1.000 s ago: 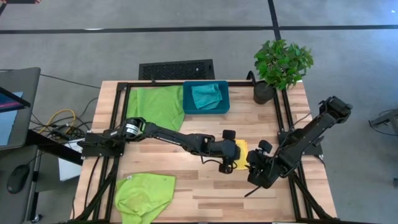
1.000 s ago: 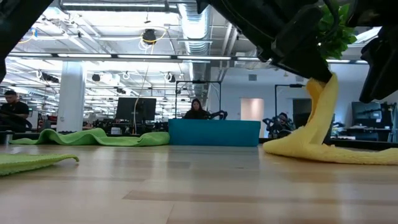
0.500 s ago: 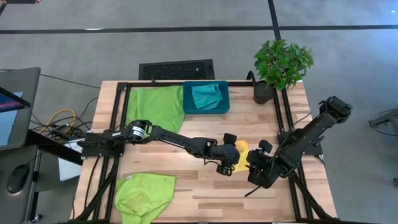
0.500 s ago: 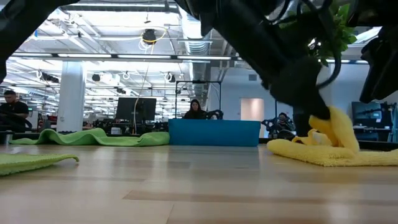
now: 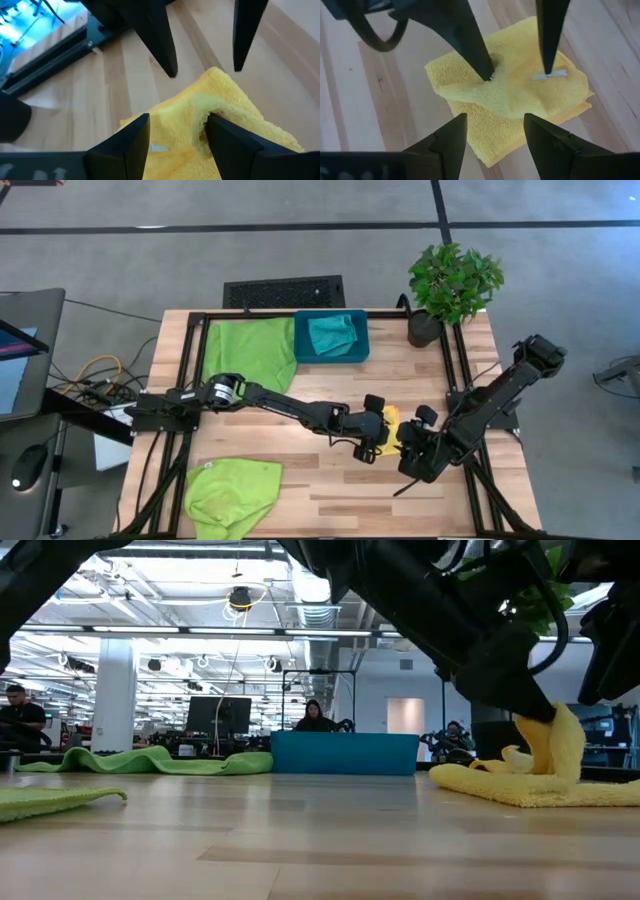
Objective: Fold microfiber towels
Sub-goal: Fold the yellow microfiber cloth
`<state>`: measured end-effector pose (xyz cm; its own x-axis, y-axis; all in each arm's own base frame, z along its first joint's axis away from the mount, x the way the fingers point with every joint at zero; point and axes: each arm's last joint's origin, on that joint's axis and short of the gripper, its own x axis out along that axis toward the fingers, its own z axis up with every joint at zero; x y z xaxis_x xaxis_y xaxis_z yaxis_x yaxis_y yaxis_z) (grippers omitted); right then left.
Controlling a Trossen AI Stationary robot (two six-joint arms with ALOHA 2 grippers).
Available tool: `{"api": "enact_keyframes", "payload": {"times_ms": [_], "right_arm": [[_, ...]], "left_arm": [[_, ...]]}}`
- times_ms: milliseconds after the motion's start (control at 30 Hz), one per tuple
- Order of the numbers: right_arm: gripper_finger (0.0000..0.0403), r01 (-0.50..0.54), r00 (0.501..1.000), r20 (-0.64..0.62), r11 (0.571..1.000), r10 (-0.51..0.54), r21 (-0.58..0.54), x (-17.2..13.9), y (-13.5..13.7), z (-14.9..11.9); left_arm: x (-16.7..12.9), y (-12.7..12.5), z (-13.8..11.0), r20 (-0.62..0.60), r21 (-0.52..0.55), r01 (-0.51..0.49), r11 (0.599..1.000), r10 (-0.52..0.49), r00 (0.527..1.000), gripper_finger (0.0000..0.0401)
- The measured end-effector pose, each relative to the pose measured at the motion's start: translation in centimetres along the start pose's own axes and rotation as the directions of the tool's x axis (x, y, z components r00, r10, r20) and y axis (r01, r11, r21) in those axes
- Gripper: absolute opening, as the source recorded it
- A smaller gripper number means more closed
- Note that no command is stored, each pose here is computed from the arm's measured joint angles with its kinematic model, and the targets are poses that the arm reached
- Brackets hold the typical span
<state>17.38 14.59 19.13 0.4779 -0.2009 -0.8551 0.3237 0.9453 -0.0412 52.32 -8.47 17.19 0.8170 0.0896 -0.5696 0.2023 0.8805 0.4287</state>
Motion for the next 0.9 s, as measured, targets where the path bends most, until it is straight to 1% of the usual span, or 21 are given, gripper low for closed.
{"api": "enact_keyframes", "payload": {"times_ms": [100, 167, 400, 633, 900], "right_arm": [[0.0221, 0.005, 1.000, 0.007, 1.000, -0.005, 0.003, 0.0, 0.0, 0.0], [0.0221, 0.022, 0.999, 0.030, 1.000, -0.022, 0.011, 0.1, -0.2, 0.2], [0.0221, 0.072, 0.997, 0.035, 0.997, -0.073, 0.030, 1.0, -1.1, 0.7], [0.0221, 0.075, 0.996, 0.043, 0.997, -0.076, 0.025, 1.4, -1.4, 1.4], [0.0221, 0.063, 0.998, 0.021, 0.998, -0.064, 0.030, 1.5, -1.4, 1.4]], "left_arm": [[0.3, 0.0, -0.2, -0.006, -0.011, -0.015, 1.000, 0.015, 1.000, 0.0183], [0.5, -0.1, -0.3, -0.002, -0.024, -0.013, 1.000, 0.013, 1.000, 0.0183], [0.6, -0.1, -0.3, 0.004, -0.029, -0.009, 1.000, 0.009, 1.000, 0.0183], [0.6, -0.1, -0.3, 0.006, -0.031, -0.009, 0.999, 0.009, 1.000, 0.0183], [0.6, -0.1, -0.3, 0.001, -0.030, -0.020, 0.999, 0.020, 1.000, 0.0183]]}}
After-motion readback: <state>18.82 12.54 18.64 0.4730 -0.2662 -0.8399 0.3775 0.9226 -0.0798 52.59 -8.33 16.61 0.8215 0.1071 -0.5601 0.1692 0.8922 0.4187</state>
